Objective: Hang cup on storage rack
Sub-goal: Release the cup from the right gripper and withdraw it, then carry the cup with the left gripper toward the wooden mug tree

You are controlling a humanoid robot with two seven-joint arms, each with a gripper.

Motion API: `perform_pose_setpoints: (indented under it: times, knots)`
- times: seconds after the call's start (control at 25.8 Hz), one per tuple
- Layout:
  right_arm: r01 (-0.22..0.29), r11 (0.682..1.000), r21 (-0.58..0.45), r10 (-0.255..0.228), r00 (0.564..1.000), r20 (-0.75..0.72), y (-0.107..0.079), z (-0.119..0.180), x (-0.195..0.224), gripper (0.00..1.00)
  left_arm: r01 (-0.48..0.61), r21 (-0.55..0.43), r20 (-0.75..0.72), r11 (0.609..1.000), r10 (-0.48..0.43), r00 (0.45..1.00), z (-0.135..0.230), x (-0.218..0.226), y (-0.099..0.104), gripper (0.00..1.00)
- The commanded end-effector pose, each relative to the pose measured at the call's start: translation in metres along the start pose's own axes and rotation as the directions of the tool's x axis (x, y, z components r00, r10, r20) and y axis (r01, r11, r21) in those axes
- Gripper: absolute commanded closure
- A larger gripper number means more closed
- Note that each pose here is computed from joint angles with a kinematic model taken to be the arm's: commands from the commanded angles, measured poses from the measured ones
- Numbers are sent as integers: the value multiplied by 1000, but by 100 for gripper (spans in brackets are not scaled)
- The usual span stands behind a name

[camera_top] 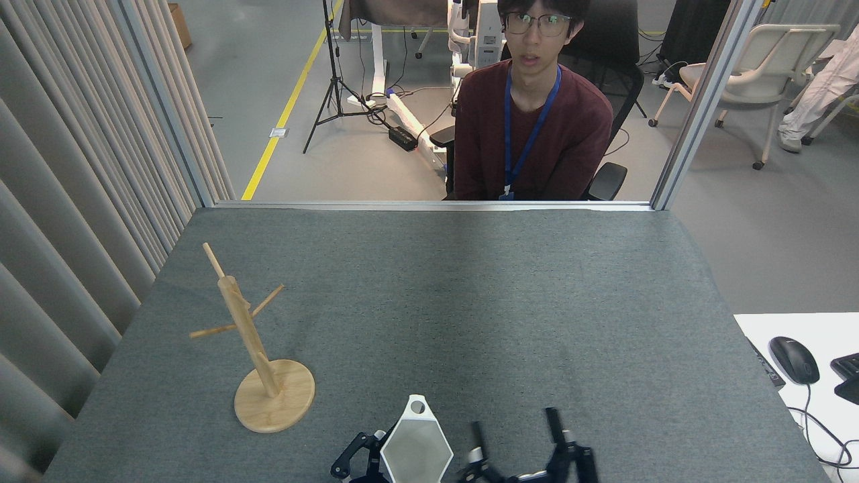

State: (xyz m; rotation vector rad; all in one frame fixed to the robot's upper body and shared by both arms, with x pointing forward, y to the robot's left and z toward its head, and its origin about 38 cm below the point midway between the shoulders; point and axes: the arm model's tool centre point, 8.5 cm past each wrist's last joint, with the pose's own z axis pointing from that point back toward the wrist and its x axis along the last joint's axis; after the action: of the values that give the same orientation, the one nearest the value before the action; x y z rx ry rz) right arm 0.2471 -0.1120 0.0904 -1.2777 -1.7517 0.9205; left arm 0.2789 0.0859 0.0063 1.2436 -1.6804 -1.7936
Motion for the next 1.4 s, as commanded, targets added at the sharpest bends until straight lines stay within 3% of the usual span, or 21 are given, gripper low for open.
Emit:
perform_pose_setpoints:
  times: [0.0, 0.08, 0.12, 0.19, 0.27, 0.43, 0.7, 0.85, 1.36]
  knots:
    - [72, 996, 59, -46, 931, -363, 9, 7, -108, 1, 7, -18, -40, 1000, -8, 999, 7, -12, -5, 69]
    - [40, 976, 213, 52, 911, -409, 32, 33, -141, 1, 13, -32, -91, 999, -16, 996, 15, -26, -9, 69]
    - [-5, 960, 279, 115, 919, -378, 42, 44, -146, 1, 20, -38, -124, 999, -25, 992, 21, -35, -9, 69]
    - [-147, 910, 388, 262, 929, -263, 51, 67, -157, 1, 49, -54, -205, 997, -59, 977, 40, -56, -10, 69]
    - [-204, 872, 446, 322, 924, -207, 54, 88, -158, 1, 97, -77, -292, 992, -116, 949, 57, -80, -10, 69]
    - [-194, 869, 455, 315, 927, -206, 55, 94, -156, 1, 180, -164, -462, 970, -237, 855, 91, -131, -14, 69]
    - [-193, 869, 455, 311, 929, -201, 56, 93, -154, 1, 226, -297, -579, 928, -363, 730, 108, -203, -33, 69]
    - [-193, 870, 454, 311, 929, -201, 55, 92, -154, 1, 222, -308, -594, 925, -369, 715, 98, -225, -43, 69]
    - [-197, 873, 446, 310, 930, -196, 56, 88, -154, 1, 257, -298, -587, 919, -389, 710, 94, -242, -37, 67]
